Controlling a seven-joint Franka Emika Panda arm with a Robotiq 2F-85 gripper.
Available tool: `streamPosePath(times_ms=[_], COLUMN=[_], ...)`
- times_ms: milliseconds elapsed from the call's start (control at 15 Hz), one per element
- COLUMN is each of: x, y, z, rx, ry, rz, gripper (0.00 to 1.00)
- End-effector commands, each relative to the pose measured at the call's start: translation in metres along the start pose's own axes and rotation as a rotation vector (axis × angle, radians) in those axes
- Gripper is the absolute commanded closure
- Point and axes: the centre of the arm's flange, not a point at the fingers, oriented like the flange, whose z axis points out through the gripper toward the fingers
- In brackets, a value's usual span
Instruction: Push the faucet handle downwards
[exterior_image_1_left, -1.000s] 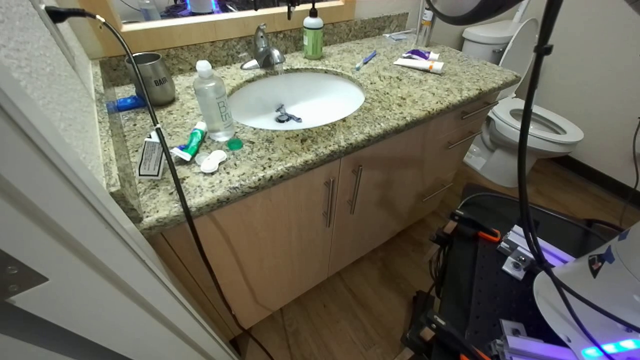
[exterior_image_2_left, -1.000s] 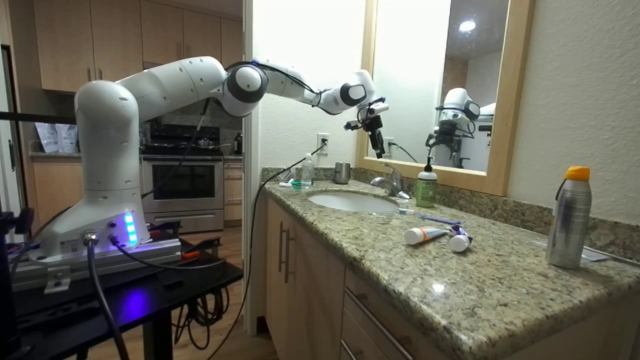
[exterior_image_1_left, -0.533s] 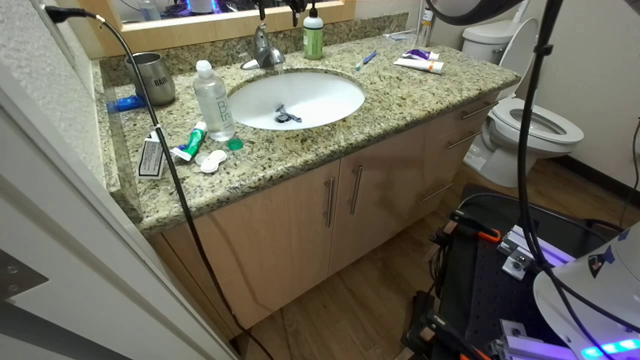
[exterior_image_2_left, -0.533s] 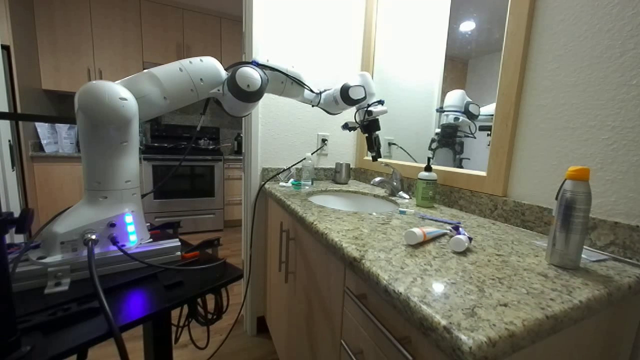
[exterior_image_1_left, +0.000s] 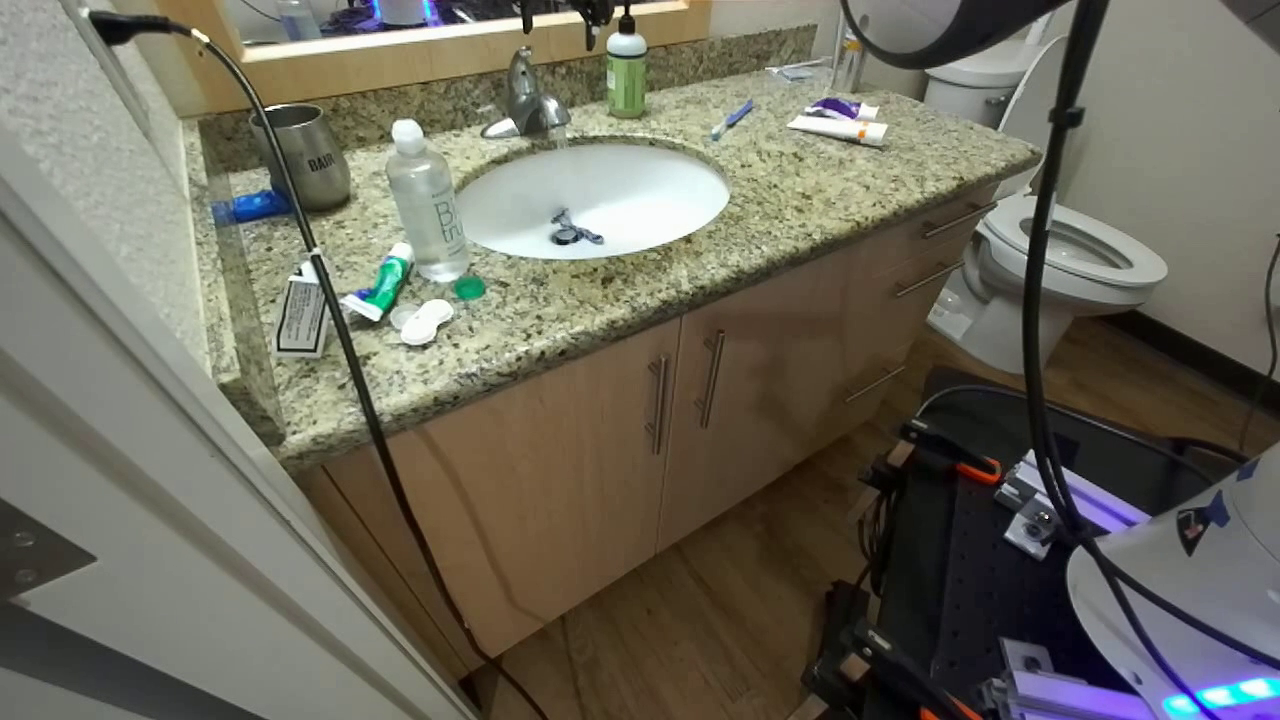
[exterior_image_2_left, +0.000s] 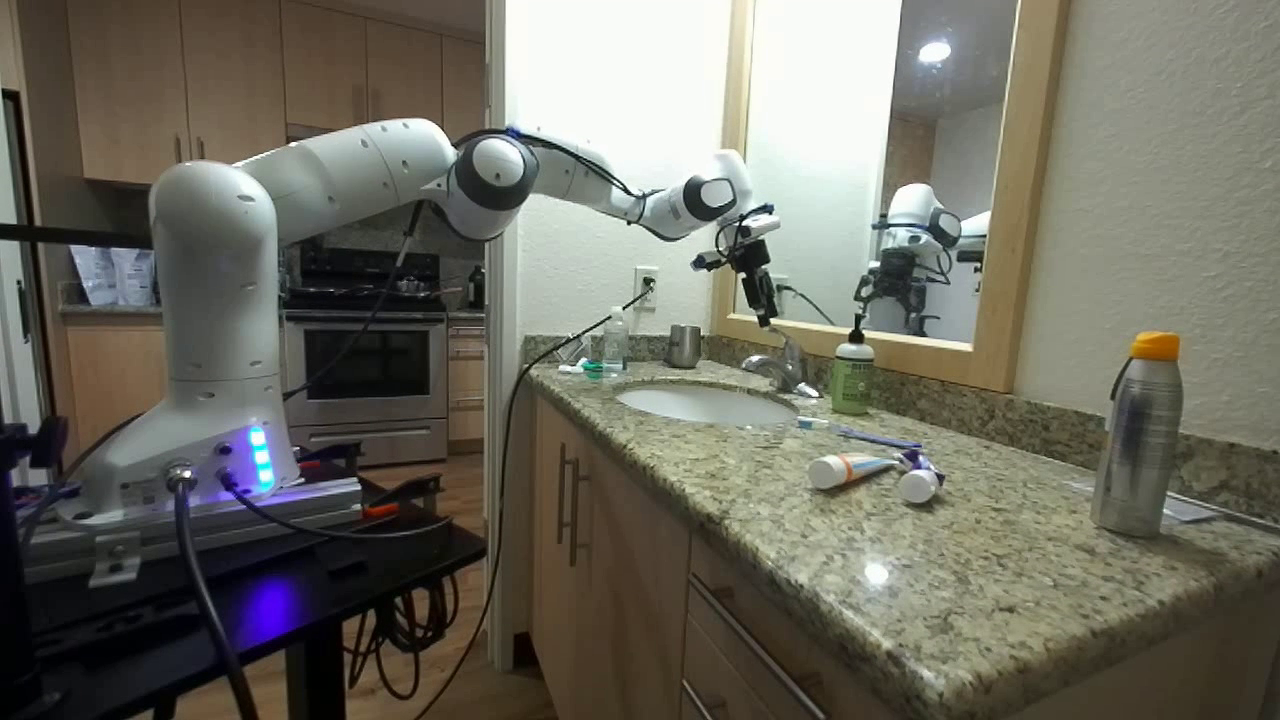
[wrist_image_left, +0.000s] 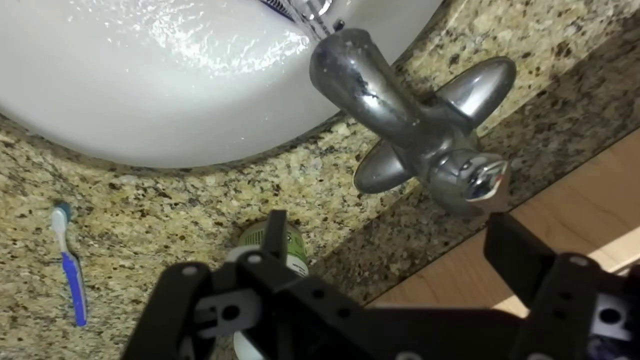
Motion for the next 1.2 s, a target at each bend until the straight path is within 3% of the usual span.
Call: streamPosePath(times_ms=[0, 200, 600, 867, 933, 1133], x=[0.001, -0.003, -0.003, -0.008, -0.013, -0.018], y=[0.001, -0.002, -0.005, 0.004, 0.006, 0.001], z=[0.003, 0.005, 0.029, 0.042, 0.045, 0.022], rx=[-0.001, -0.008, -0.124, -0.262, -0.268, -0.134], ry=[0.004, -0.012, -0.025, -0.108, -0.120, -0.038], rz=[0.005, -0.011, 0.018, 0.008, 0.012, 0.060], gripper=[0.00, 0.00, 0.00, 0.00, 0.00, 0.00])
